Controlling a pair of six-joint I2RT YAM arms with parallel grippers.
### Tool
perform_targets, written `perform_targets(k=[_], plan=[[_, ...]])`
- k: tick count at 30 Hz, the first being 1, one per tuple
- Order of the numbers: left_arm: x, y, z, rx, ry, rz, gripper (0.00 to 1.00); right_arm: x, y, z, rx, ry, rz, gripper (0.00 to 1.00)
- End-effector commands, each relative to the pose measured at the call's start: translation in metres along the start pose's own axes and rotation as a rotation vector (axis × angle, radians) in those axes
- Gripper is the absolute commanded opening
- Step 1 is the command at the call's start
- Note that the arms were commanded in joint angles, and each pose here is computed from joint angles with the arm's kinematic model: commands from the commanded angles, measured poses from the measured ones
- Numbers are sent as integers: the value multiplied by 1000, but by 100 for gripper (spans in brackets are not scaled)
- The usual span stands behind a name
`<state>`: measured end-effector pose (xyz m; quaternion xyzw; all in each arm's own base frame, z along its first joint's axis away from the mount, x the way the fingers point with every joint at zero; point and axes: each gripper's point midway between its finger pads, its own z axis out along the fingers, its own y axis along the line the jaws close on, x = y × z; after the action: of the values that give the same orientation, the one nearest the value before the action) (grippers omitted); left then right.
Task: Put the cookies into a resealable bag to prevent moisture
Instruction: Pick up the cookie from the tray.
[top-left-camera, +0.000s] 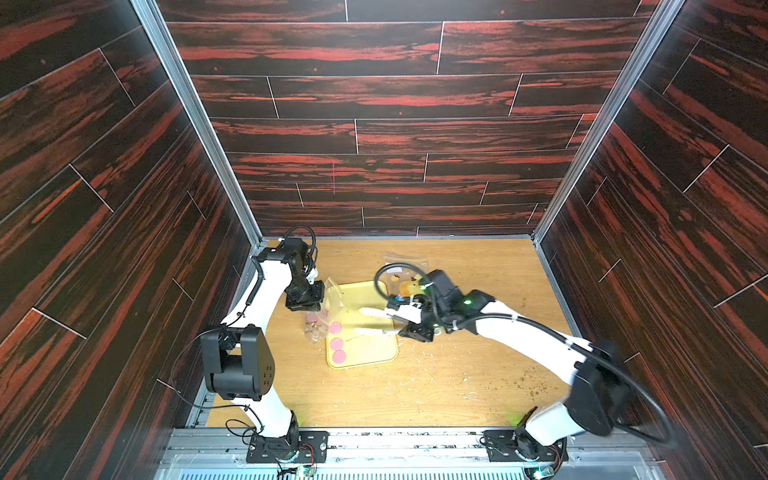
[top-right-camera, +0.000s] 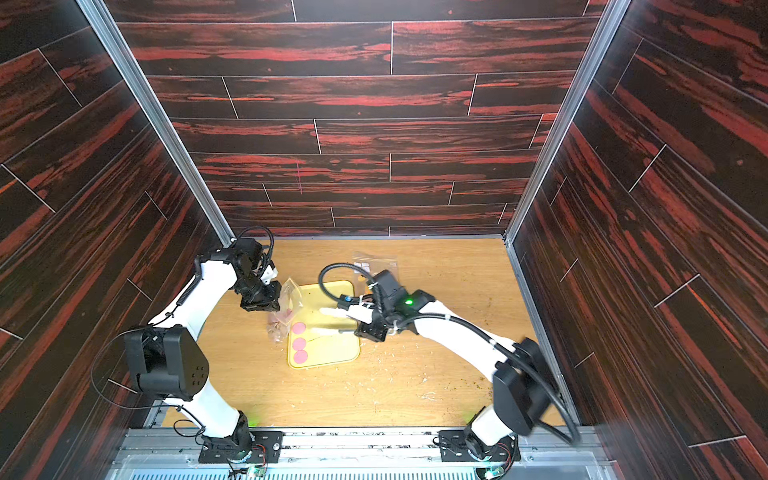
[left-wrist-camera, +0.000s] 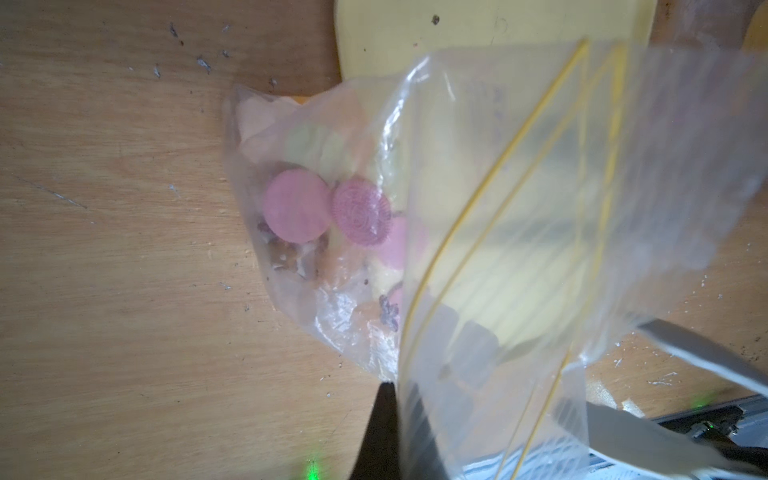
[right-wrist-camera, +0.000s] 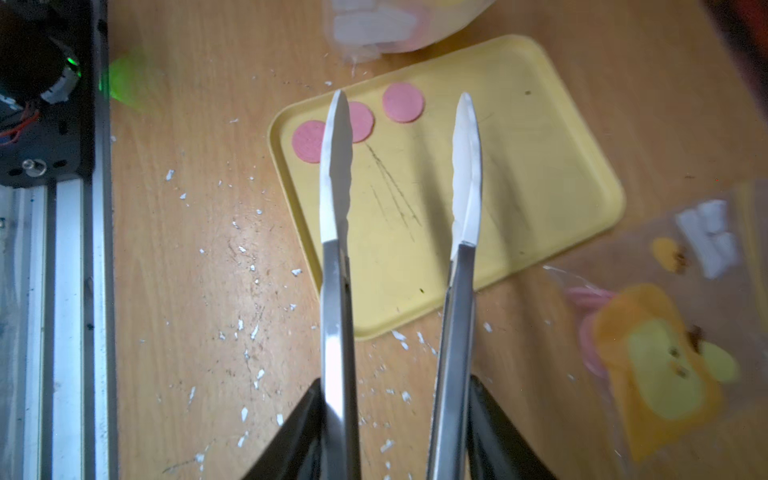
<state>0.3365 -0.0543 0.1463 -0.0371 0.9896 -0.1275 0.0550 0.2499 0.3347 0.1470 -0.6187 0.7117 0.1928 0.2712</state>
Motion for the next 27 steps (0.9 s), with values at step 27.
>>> perform_targets(k=[27], plan=[[-3,-3,6,34,33,3,0,-23,-19,125,-116,128,-103,50]])
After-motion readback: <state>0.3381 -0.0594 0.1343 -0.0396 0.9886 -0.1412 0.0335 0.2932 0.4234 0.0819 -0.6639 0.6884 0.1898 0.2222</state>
